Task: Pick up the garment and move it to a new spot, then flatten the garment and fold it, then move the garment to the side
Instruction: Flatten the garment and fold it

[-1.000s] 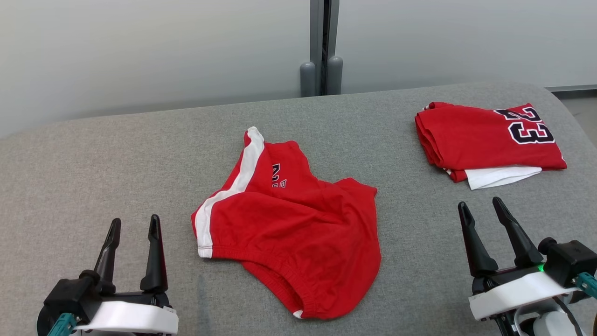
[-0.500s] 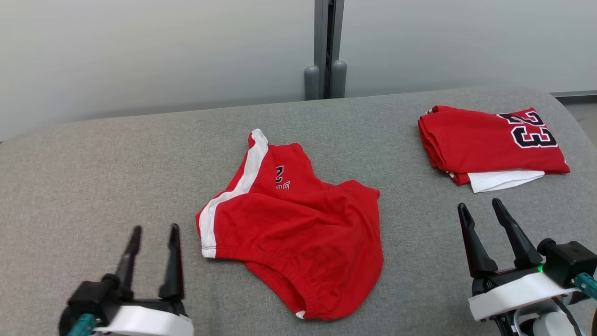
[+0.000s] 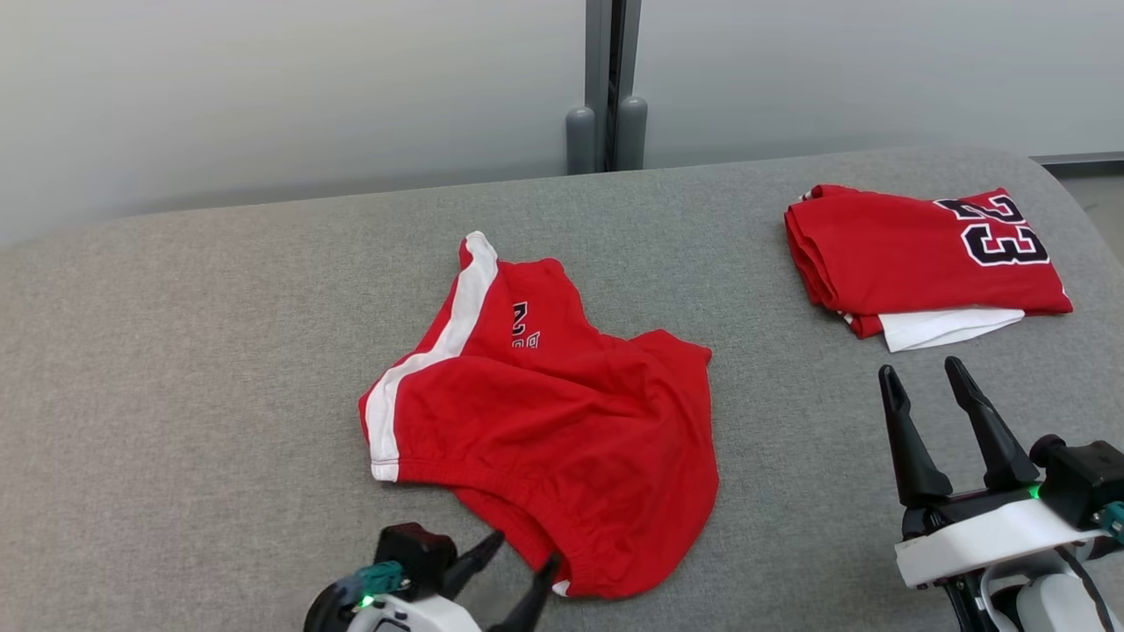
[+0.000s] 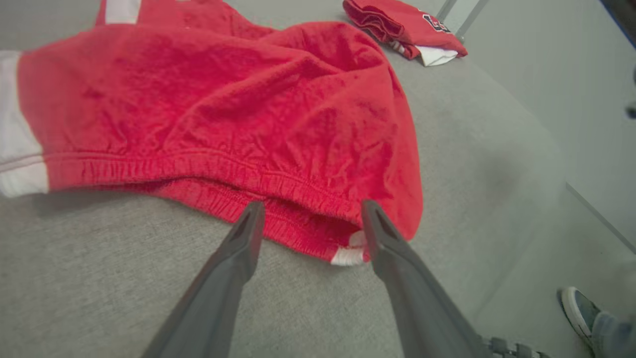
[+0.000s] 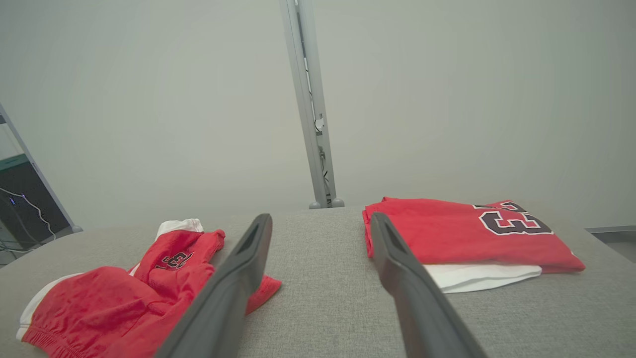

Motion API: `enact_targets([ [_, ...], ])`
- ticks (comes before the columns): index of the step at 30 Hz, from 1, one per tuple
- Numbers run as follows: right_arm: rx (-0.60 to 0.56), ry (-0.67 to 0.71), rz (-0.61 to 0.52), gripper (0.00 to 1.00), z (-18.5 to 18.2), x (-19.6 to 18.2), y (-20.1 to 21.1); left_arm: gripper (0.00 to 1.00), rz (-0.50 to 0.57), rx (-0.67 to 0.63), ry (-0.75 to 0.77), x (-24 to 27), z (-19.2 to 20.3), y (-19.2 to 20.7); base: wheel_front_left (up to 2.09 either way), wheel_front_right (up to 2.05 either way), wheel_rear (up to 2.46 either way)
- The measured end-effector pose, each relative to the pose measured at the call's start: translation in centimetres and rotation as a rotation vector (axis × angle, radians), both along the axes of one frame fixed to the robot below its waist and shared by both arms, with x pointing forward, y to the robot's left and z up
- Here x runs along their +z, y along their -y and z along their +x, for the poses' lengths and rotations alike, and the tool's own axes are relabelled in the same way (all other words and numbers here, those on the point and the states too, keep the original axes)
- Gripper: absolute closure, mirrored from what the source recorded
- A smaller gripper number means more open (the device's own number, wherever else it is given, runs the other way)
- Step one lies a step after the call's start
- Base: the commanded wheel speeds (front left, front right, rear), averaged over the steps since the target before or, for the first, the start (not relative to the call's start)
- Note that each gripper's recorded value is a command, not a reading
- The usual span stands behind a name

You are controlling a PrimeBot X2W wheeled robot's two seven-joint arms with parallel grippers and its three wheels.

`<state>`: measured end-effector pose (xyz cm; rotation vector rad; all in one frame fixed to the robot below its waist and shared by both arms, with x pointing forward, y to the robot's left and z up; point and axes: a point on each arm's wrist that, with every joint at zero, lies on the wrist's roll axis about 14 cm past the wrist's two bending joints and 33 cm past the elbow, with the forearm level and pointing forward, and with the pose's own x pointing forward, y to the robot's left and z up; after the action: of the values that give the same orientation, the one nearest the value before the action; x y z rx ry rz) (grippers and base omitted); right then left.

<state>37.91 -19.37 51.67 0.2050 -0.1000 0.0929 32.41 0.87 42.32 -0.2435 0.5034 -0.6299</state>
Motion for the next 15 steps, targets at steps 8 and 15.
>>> enact_targets([
  [8,-0.026,-0.002,-0.004,0.0,0.1,-0.1,0.8,0.0,0.042,-0.254,-0.07,-0.8,-3.0,2.7,0.0,0.0,0.0],
  [15,-0.034,-0.01,-0.002,0.0,0.4,-0.4,1.0,0.0,0.068,-0.323,-0.077,-1.6,-3.0,3.7,0.0,0.0,0.0],
])
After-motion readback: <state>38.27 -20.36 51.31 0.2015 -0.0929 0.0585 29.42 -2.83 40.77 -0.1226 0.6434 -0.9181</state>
